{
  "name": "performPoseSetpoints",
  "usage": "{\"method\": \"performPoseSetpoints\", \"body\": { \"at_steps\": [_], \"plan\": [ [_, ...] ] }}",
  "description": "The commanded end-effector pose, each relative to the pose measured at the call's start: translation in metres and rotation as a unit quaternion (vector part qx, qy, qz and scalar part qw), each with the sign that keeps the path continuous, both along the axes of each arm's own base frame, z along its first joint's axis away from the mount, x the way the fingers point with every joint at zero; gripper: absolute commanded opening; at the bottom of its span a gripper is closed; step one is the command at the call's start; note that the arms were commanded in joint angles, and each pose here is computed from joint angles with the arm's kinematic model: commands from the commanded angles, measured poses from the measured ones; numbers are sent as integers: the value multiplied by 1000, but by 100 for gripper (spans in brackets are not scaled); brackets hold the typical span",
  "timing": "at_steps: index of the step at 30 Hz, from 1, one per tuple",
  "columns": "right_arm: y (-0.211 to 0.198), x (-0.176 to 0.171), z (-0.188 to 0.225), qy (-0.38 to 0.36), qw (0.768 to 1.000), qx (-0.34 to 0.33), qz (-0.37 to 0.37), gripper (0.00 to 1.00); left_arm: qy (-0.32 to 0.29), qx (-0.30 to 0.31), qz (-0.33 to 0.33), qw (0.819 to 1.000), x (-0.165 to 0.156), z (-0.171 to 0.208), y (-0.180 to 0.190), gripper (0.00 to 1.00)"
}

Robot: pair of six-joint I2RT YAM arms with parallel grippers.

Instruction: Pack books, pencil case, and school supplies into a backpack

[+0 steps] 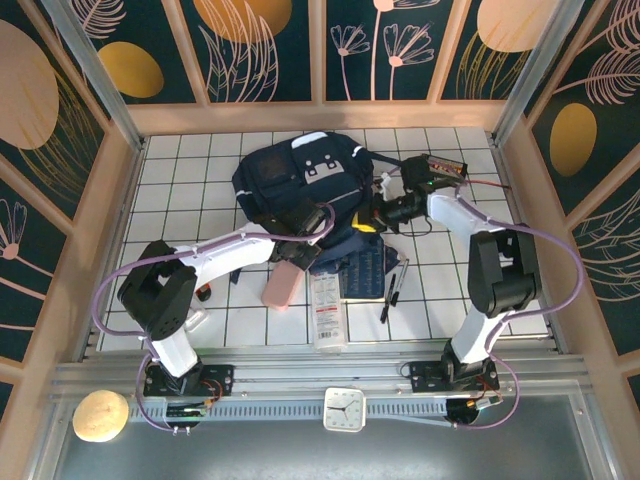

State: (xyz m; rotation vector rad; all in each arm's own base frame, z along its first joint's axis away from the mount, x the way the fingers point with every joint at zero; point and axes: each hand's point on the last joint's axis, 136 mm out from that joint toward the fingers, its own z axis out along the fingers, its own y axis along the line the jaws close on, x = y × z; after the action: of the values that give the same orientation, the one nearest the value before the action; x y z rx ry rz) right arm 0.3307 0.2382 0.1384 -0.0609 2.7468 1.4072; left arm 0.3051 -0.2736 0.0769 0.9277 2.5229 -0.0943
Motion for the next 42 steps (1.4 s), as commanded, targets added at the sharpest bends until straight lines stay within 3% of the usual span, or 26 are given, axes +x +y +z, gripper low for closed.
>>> {"method": "performPoseSetpoints", "body": {
  "at_steps": [1, 5, 12, 19, 30, 42],
  "plan": [
    [31, -29, -3, 23, 998, -22, 47, 0, -83, -65, 39, 994, 38, 42, -21, 0],
    [40, -23, 12, -1, 999, -13, 38, 28, -103, -18, 31, 994, 34, 39, 1, 0],
    [-9, -7, 7, 13, 999, -16, -26, 46, -120, 19, 16, 992, 23, 37, 32, 0],
    [-26, 14, -1, 15, 998, -35, -60, 46, -121, 13, 9, 993, 22, 37, 30, 0],
    [-13, 63, 18, -1, 996, 1, -87, 45, -115, 15, -2, 993, 17, 31, 31, 0],
    [-7, 76, -13, 25, 995, -32, -90, 45, -113, 7, 1, 994, 11, 30, 35, 0]
  ]
}}
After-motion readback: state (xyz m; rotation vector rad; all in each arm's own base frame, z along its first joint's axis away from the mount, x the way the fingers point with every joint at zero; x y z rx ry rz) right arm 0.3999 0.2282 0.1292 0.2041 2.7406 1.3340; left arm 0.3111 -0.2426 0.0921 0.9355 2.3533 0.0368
